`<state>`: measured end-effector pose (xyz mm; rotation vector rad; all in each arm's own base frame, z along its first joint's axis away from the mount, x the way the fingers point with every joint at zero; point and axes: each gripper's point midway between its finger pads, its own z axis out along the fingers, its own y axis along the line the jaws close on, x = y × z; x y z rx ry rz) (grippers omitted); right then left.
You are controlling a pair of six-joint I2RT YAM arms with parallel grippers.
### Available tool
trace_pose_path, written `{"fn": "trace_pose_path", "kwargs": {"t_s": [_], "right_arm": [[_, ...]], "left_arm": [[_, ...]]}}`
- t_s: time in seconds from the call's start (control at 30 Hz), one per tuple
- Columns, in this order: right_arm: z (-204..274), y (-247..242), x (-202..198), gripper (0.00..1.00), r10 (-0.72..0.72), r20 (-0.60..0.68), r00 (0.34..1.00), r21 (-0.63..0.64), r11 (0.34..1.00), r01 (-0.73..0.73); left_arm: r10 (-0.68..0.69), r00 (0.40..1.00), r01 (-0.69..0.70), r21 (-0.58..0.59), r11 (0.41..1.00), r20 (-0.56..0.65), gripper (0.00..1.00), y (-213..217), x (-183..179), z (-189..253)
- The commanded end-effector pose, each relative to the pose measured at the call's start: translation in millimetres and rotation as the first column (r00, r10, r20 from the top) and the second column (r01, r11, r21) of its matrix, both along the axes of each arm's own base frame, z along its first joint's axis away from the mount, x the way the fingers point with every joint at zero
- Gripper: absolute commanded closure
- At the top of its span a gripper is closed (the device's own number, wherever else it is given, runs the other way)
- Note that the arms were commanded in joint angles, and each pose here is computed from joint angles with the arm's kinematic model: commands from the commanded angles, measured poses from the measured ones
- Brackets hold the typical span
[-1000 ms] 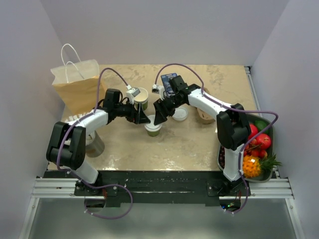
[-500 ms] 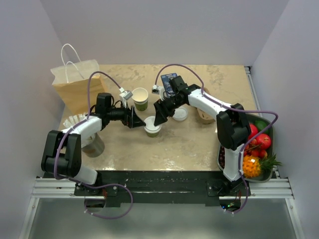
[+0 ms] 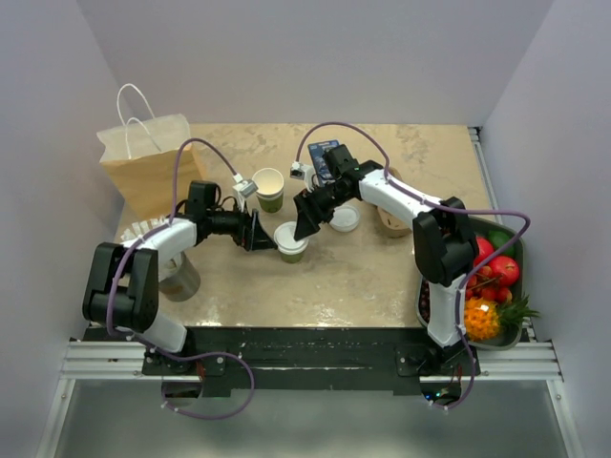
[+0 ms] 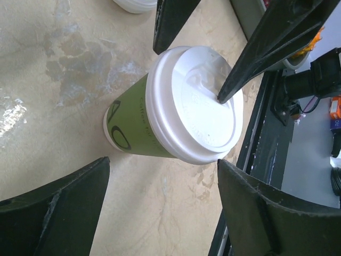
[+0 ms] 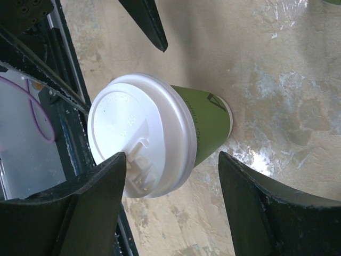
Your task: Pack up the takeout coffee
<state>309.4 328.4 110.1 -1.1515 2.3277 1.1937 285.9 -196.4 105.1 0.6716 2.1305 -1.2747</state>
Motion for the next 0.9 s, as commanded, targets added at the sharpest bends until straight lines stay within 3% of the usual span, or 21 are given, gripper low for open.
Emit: {"fn": "trace_pose_path", "kwargs": {"t_s": [0.0, 0.27, 0.43, 0.53, 0.87], "right_arm": [[-18.5, -3.0, 5.2, 0.29, -0.007, 0.013, 1.0, -0.06, 0.998, 0.008], [-17.1, -3.4, 8.2, 0.28, -0.014, 0.02, 1.0, -0.065, 0.998, 0.015], [-20.1, -3.8, 10.9, 0.28, -0.026, 0.033, 0.999, -0.08, 0.996, 0.029], [-21.5, -4.8, 14.9, 0.28, -0.041, 0.051, 0.998, -0.1, 0.994, 0.046], [-28.2, -5.7, 16.2, 0.28, -0.056, 0.039, 0.998, -0.117, 0.991, 0.06]], "left_arm": [[-0.017, 0.998, 0.016, 0.009, 1.0, 0.06, 0.14, 1.2, 14.5, 5.2], [0.04, 0.998, -0.04, -0.007, 0.999, -0.041, 0.15, -1.5, 23.0, -4.7], [0.115, 0.976, -0.114, 0.015, 0.993, -0.184, 0.14, -1.6, 32.1, -15.8], [0.173, 0.955, -0.159, 0.077, 0.984, -0.243, 0.14, 3.1, 38.8, -26.5], [0.289, 0.924, -0.212, 0.294, 0.932, -0.251, 0.15, 28.4, 44.4, -62.9]]}}
